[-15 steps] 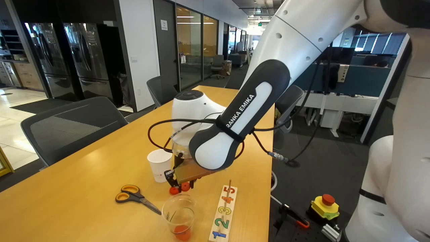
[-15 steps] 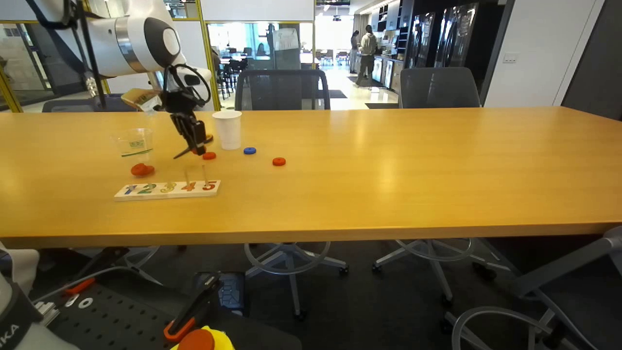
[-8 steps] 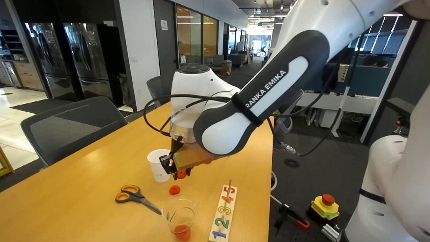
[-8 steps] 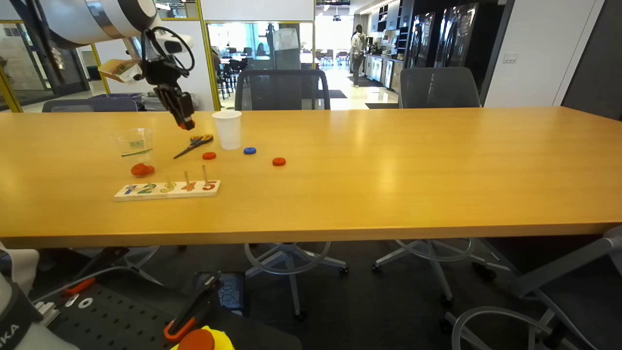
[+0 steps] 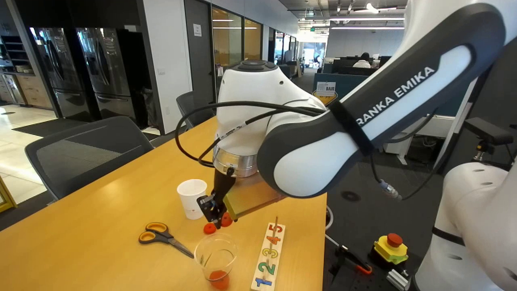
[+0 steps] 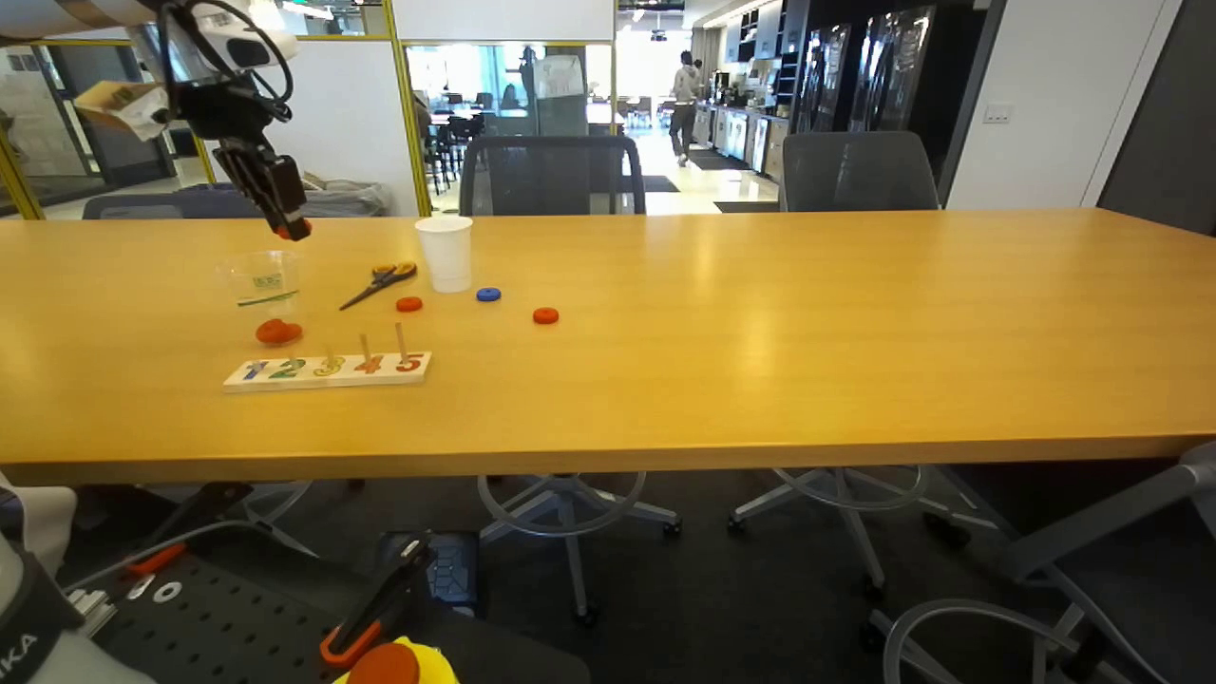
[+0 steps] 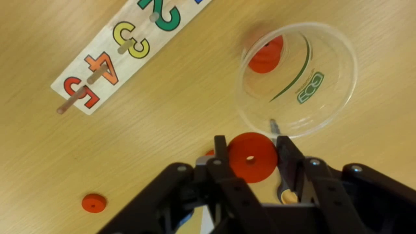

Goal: Put the orange discs in the clear cup and the blue disc in the white cup

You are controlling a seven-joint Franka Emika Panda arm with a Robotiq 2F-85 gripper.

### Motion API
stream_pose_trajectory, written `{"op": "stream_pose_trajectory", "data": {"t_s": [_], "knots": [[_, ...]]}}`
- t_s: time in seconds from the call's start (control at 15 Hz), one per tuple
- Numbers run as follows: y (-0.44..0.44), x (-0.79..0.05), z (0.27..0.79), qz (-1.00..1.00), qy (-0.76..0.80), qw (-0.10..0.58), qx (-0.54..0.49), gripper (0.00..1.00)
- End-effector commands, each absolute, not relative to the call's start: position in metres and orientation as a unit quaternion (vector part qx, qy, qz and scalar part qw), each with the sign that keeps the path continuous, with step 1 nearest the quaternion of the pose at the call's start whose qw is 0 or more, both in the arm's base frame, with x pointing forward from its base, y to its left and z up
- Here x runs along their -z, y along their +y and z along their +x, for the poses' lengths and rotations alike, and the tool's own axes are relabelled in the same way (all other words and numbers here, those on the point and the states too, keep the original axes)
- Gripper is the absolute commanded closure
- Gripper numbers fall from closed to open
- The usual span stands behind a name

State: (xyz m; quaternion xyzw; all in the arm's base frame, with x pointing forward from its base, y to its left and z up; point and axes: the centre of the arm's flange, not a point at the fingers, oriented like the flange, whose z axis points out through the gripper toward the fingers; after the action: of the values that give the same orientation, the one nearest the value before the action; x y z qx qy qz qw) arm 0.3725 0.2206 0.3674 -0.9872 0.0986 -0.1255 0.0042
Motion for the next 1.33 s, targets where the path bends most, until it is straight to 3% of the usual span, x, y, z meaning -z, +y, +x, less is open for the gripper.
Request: {"op": "stream_pose_trajectory", "data": {"t_s": [0.0,1.07,1.13,1.2,1.27], "knots": [[0.228,-0.374,0.347,-0.992,0.066,0.023,0.109,0.77],[0.252,-0.344,0.373,-0.997,0.034,0.037,0.065,0.77],[0.251,-0.343,0.375,-0.997,0.031,0.037,0.065,0.64],[0.251,-0.342,0.377,-0.997,0.03,0.038,0.064,0.33],[0.25,-0.341,0.379,-0.997,0.029,0.038,0.063,0.31]]}}
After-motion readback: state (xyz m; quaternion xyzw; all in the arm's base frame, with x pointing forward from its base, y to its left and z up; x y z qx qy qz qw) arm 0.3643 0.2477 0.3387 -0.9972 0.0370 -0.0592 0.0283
